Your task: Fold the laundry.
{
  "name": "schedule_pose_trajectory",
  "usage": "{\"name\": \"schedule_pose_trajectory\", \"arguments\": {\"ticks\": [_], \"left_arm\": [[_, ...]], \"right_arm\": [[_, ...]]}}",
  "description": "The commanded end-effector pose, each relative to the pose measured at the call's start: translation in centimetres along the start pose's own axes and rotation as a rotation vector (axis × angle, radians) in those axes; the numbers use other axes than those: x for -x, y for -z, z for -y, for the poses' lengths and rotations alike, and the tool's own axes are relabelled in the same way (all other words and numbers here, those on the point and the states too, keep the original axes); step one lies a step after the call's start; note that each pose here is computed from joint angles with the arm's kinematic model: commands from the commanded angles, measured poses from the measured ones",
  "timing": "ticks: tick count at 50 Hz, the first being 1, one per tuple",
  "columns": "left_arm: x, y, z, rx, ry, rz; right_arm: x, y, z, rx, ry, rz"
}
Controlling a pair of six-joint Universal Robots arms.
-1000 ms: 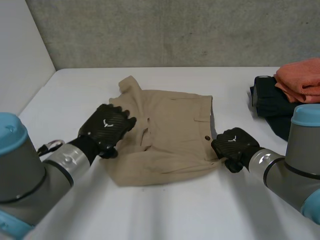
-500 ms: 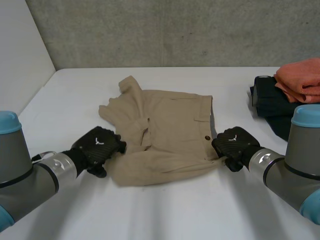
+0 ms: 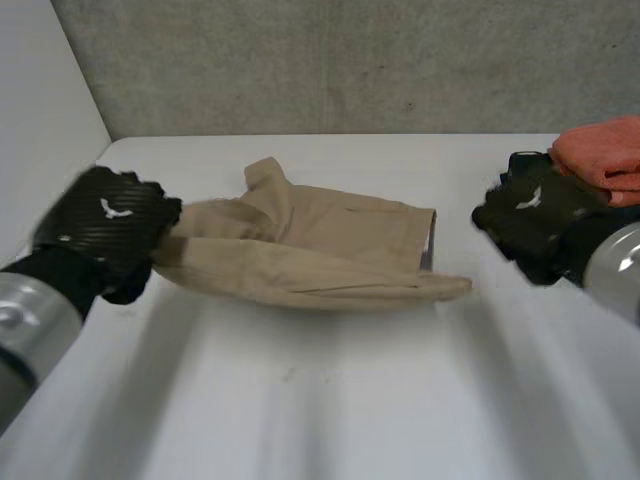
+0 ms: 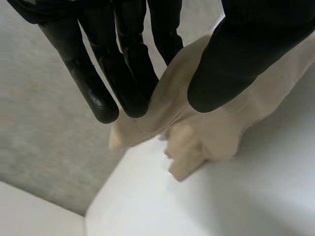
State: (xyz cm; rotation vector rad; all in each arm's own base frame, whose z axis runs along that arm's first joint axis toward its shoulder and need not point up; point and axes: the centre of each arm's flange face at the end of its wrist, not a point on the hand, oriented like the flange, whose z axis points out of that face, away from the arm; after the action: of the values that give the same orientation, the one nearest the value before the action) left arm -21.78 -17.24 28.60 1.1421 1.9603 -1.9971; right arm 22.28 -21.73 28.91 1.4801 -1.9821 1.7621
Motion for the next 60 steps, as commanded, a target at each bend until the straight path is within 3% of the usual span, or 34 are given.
{"name": "schedule_pose_trajectory", "arguments": {"ticks": [1,9,14,21,30,34,49,60], "left_arm": [[0.3,1.1,2.1,-0.056,0.004,0.027],[-3.9,-4.7,-3.4,0.170,0.005,-0.131],[-5.8,-6.0,-4.4,0.211,-0.009,-0.176],[-5.3,-6.9,-3.1,0.136,-0.008,-0.125],[-3.9,-8.4,-1.0,0.043,-0.003,-0.055],[-3.2,-9.1,0.1,0.009,0.004,-0.029],[-2.2,-10.1,0.9,-0.009,0.060,0.016],[-1.9,-10.1,1.2,-0.013,0.116,0.033]], "right_arm": [[-2.7,1.9,3.2,-0.099,0.009,-0.103],[-0.3,-3.7,-0.6,0.032,-0.158,0.046],[1.6,-5.6,-3.4,0.079,-0.371,0.050],[4.2,-3.9,-4.8,0.058,-0.536,0.022],[12.0,-0.7,-2.8,0.040,-0.690,0.237],[13.7,-1.2,-2.5,0.030,-0.745,0.274],[18.1,-5.4,-3.6,0.092,-0.702,0.203],[18.6,-6.9,-3.3,0.030,-0.683,0.169]]}}
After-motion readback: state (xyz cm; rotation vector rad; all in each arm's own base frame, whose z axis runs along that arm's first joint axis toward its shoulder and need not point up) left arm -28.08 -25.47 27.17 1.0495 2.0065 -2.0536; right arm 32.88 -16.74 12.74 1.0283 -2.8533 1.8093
